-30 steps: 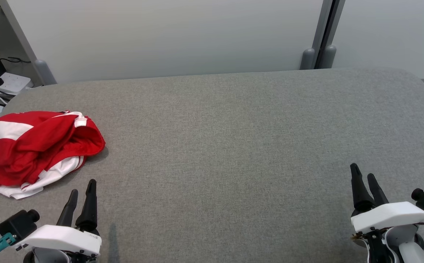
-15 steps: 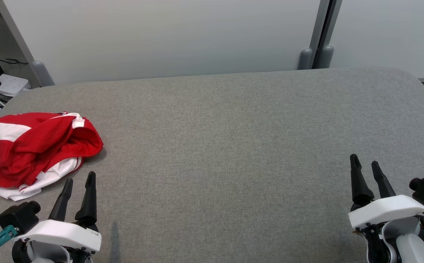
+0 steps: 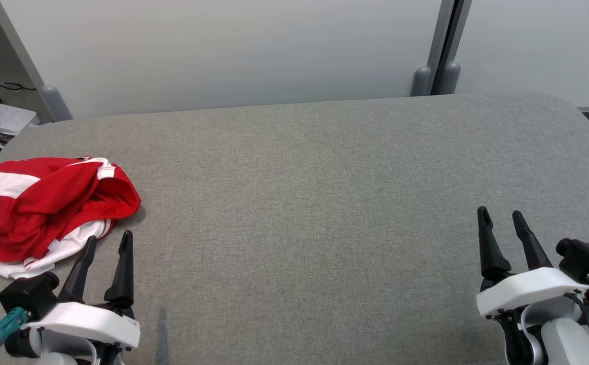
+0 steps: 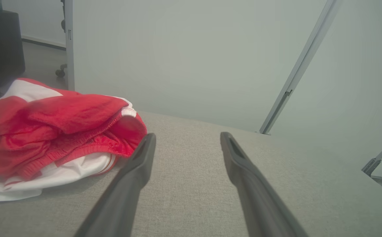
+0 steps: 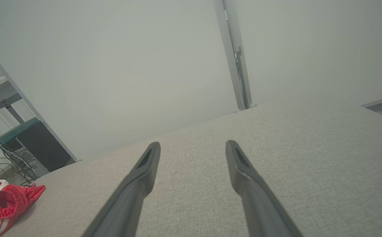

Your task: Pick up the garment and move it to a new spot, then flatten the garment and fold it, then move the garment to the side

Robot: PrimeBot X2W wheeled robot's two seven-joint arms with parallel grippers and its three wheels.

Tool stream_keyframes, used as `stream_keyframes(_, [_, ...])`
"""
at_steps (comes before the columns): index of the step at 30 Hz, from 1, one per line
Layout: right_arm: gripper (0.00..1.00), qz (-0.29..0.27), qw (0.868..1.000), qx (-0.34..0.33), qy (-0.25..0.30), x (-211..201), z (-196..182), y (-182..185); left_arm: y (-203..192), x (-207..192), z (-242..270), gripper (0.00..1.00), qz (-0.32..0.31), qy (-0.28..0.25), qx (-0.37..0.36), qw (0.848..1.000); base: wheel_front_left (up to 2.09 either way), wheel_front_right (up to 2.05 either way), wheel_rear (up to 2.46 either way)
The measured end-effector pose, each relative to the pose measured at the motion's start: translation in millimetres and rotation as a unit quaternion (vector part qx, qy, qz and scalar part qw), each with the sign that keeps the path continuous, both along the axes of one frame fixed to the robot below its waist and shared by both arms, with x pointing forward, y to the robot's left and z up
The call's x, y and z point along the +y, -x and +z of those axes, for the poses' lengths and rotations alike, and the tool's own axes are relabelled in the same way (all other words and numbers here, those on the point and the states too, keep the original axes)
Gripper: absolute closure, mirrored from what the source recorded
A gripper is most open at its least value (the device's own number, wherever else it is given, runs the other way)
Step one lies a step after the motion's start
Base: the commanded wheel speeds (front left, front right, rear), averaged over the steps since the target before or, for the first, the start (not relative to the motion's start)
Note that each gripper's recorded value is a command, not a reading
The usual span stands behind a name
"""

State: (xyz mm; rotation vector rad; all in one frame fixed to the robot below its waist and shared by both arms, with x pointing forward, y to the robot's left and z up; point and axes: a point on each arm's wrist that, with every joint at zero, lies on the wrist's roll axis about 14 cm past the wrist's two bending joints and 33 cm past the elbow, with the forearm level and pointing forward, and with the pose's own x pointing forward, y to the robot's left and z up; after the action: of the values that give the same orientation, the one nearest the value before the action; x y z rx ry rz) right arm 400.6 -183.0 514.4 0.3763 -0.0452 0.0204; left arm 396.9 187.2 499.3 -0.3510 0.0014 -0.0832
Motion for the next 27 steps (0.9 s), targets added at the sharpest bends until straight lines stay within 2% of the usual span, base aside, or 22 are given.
stream_keyframes(17, [0.00, 0.001, 0.994, -0.032, 0.100, -2, 13, 3, -1, 10, 0, 0.00, 0.004, -0.102, -0.014, 0.995, 0.00, 0.00, 0.00])
stream_keyframes(23, [0.00, -0.001, 0.991, -0.032, 0.131, -4, 10, 5, 0, 9, -8, 0.00, -0.001, -0.133, -0.009, 0.991, 0.00, 0.00, 0.00])
stream_keyframes(27, [0.00, -0.001, 0.991, -0.012, 0.134, -7, -2, 7, 0, 11, -10, 0.00, 0.001, -0.135, -0.006, 0.991, 0.00, 0.00, 0.00])
